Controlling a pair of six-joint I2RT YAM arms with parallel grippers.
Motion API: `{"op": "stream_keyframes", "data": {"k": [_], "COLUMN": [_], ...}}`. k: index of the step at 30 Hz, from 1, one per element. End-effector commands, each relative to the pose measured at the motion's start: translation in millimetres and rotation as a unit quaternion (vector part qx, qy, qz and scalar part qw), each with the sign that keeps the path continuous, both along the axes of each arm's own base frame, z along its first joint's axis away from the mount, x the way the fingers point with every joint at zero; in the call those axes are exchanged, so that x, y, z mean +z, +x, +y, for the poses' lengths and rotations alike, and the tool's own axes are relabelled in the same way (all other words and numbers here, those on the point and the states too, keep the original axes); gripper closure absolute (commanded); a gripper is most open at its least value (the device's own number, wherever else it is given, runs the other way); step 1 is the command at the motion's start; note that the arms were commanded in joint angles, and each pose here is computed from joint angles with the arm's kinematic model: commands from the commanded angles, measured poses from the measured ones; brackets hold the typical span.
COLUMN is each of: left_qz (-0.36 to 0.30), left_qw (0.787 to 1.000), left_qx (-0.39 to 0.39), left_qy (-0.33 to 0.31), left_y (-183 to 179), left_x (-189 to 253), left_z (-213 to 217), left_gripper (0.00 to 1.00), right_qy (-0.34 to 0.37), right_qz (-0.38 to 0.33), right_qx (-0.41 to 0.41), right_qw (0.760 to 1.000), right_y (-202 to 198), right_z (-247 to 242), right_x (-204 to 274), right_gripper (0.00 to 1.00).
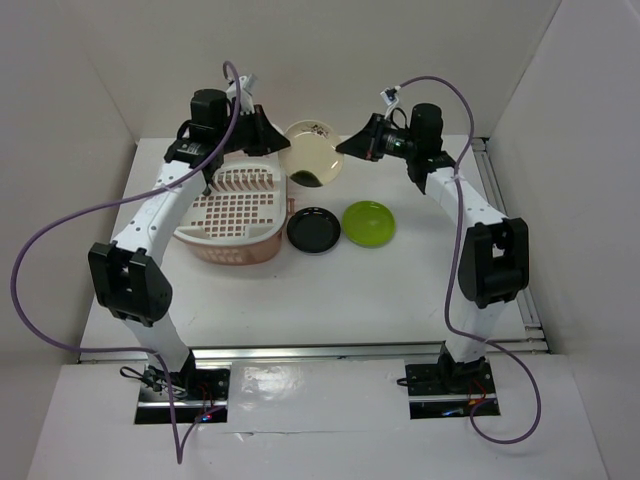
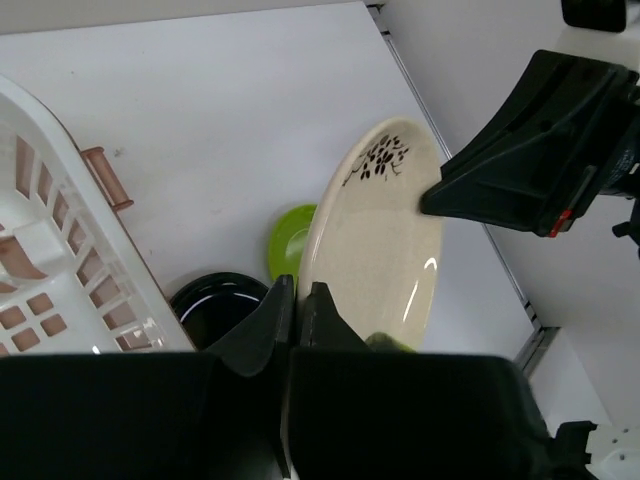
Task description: Load the plates into the dish rack
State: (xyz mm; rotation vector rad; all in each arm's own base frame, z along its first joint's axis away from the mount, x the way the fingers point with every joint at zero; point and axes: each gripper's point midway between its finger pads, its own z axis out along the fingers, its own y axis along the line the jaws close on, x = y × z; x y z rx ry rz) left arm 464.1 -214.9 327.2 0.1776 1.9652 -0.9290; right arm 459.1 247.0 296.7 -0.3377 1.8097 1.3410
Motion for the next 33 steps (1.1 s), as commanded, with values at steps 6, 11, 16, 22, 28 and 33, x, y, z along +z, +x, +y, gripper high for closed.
{"op": "stream_keyframes", "data": {"k": [6,11,16,22,28,33], "left_qz": [-0.019,-0.066,-0.104,-0.137,-0.154,-0.149], "left_qw": [0.999,0.985,0.932,0.865,0.795,0.767], "left_qx": [0.032,0.147,0.317,0.393,0.427,0.436], "left_qy": [0.003,0.060,0.137,0.279,0.403,0.447], "left_y": [14,31,44,58,69,76], "left_x": [11,50,83,70,42,23], "left_z": [6,47,117,164,184,194], "left_gripper": [1.00,1.00,1.00,1.00,1.00,1.00], "right_qy": [0.023,0.008,-0.006,-0.004,-0.013,0.003], "right_qz": [-0.069,-0.058,-0.032,-0.011,0.004,0.010], "right_qx": [-0.001,-0.049,-0.087,-0.087,-0.072,-0.056], "right_qw": [0.997,0.997,0.996,0.996,0.997,0.998], "right_y": [-17,-9,-5,-13,-15,-16], "right_z": [-1,-14,-22,-19,-5,3], "right_x": [49,41,22,9,-5,-4], "right_gripper": [0.17,0.00,0.00,0.00,0.00,0.00]}}
